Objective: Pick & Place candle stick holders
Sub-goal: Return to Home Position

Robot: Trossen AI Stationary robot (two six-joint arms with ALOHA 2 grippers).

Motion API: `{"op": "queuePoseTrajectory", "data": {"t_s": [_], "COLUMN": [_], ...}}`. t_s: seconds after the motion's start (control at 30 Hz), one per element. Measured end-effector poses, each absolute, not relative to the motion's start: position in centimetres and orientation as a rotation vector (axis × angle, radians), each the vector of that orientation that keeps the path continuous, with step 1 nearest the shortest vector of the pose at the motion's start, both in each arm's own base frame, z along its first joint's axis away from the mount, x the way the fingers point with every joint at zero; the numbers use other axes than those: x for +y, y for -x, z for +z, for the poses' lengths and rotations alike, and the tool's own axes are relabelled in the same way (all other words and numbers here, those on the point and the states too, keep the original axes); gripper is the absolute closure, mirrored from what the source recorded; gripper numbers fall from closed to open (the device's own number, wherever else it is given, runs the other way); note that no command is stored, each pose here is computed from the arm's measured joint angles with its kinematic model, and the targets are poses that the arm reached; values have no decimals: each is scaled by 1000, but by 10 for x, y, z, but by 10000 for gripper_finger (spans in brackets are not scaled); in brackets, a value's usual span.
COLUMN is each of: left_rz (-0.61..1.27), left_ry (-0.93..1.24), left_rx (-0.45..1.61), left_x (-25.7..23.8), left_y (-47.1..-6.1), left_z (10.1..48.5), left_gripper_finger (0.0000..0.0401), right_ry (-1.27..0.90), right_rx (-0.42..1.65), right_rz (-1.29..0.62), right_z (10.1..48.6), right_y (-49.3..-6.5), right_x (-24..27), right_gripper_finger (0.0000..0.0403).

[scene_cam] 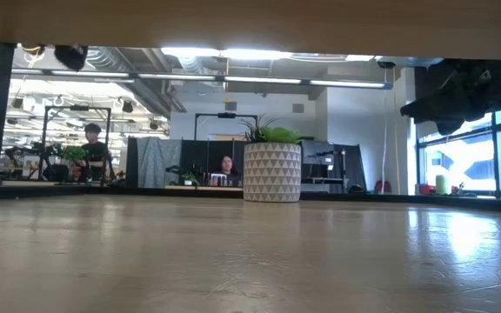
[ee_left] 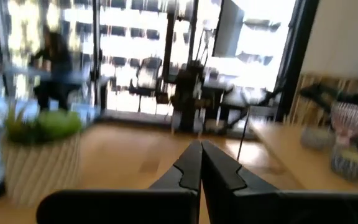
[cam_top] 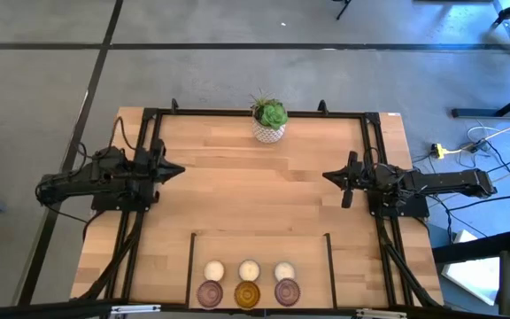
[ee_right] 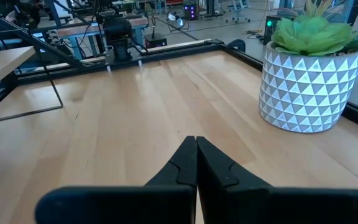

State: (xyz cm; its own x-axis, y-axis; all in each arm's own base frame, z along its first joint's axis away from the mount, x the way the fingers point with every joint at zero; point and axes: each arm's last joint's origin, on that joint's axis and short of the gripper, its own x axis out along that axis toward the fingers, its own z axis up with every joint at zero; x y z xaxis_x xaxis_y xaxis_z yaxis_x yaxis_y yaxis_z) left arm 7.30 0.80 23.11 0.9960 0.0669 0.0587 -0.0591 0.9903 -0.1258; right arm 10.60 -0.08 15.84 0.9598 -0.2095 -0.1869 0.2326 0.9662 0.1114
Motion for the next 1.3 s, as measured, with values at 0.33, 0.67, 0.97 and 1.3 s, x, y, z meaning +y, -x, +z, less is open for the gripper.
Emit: {"op": "queuePoseTrajectory", "data": {"t_s": [0.33, 0.67, 0.97, 1.3], "left_rz": [21, 6, 89, 93], "left_ry": [125, 149, 164, 205], "left_rx": [-162, -195, -207, -111], "left_x": [9, 9, 12, 12], "left_y": [-88, -91, -92, -96], "left_z": [206, 198, 195, 175], "left_gripper_finger": [399, 399, 399, 399], "right_ry": [-133, -133, -133, -133], "right_rx": [175, 174, 174, 174], "right_rz": [-225, -225, -225, -225], "right_z": [158, 159, 159, 159], "right_y": [-106, -106, -106, -106], "right_x": [-1, -1, -1, -1], "right_gripper_finger": [403, 403, 403, 403]}}
